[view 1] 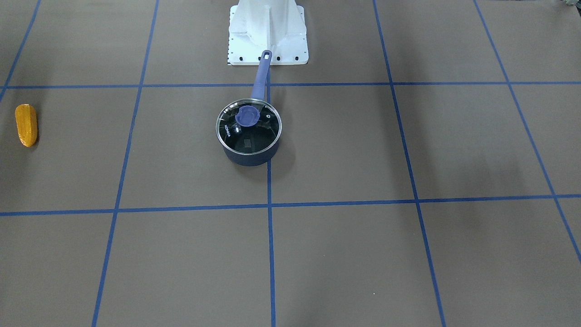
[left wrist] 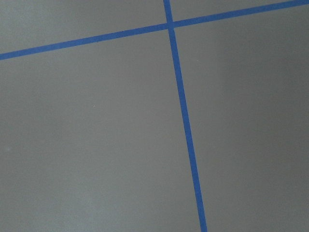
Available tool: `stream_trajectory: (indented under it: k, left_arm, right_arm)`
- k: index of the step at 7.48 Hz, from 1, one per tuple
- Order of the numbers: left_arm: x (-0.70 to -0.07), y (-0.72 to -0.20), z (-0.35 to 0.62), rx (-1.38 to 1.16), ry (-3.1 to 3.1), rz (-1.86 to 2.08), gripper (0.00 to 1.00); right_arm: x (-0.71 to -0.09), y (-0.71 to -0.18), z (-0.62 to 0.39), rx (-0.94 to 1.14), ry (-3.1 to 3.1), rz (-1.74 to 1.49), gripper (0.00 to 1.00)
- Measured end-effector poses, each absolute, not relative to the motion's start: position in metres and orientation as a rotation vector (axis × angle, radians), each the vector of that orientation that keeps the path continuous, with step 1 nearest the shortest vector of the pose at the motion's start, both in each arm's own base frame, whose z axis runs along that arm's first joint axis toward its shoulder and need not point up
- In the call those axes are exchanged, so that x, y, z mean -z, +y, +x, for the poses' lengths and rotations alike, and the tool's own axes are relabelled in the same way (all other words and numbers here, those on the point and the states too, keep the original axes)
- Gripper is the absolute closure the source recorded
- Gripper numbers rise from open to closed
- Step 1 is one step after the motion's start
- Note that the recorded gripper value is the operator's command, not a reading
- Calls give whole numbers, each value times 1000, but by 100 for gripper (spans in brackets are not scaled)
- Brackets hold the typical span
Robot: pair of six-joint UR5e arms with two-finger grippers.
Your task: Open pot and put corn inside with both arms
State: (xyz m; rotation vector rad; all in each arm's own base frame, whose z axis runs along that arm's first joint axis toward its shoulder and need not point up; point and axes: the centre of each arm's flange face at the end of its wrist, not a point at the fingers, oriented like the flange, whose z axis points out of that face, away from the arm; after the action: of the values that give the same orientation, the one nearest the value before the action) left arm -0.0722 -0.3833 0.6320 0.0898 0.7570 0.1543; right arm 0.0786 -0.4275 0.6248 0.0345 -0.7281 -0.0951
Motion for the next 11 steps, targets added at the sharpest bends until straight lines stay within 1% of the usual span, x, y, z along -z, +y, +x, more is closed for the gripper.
stream_trajectory:
  k: [3, 5, 8, 11]
  left_arm:
    - [-614, -385, -72, -163, 754, 122, 2]
    - [-587, -390, -72, -186, 748, 185, 2]
    - [-549, -412, -72, -234, 740, 298, 2]
    - [-514, -442, -64, -306, 831, 426, 2]
  right_arm:
    - [-625, -428, 79, 96, -721, 35, 0]
    - [-615, -429, 77, 116, -708, 61, 0]
    - [-589, -442, 62, 212, -730, 229, 0]
    - [-578, -455, 59, 273, -743, 410, 0]
